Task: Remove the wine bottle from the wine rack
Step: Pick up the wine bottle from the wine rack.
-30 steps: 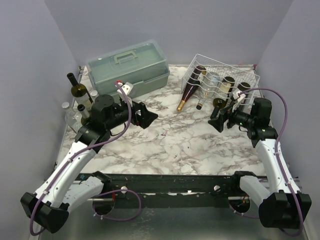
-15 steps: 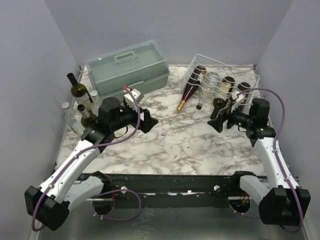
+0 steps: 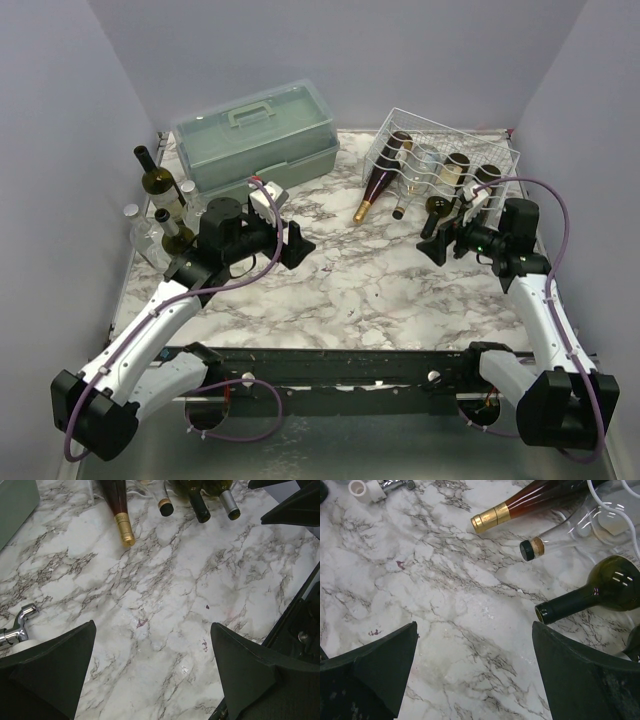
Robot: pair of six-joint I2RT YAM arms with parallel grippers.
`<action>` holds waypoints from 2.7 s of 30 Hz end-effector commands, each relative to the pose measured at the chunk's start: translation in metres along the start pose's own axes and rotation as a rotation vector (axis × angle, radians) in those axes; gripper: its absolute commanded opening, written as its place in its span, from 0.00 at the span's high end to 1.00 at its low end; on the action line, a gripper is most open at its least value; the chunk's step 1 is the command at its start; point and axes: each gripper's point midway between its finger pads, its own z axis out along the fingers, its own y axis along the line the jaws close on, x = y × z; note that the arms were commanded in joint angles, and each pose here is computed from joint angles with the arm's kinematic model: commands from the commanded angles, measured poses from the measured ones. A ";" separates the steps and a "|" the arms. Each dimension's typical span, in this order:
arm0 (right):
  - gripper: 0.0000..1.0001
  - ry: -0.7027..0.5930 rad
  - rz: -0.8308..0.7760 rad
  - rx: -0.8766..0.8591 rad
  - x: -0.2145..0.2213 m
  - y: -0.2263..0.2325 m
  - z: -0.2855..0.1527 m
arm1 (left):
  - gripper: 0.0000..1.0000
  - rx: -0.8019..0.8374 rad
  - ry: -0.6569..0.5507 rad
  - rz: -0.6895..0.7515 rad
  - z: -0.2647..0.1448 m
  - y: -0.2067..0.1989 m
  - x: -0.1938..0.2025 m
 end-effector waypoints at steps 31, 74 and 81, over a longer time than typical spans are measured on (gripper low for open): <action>0.03 0.118 0.288 0.313 0.029 -0.061 -0.009 | 0.01 -0.015 -0.071 0.024 -0.012 -0.004 -0.017; 0.29 0.004 0.522 0.953 0.077 -0.151 -0.020 | 0.01 -0.032 -0.068 0.036 -0.013 -0.002 -0.017; 0.32 0.021 0.517 0.977 0.082 -0.158 -0.012 | 0.01 -0.045 -0.069 0.042 -0.013 0.001 -0.017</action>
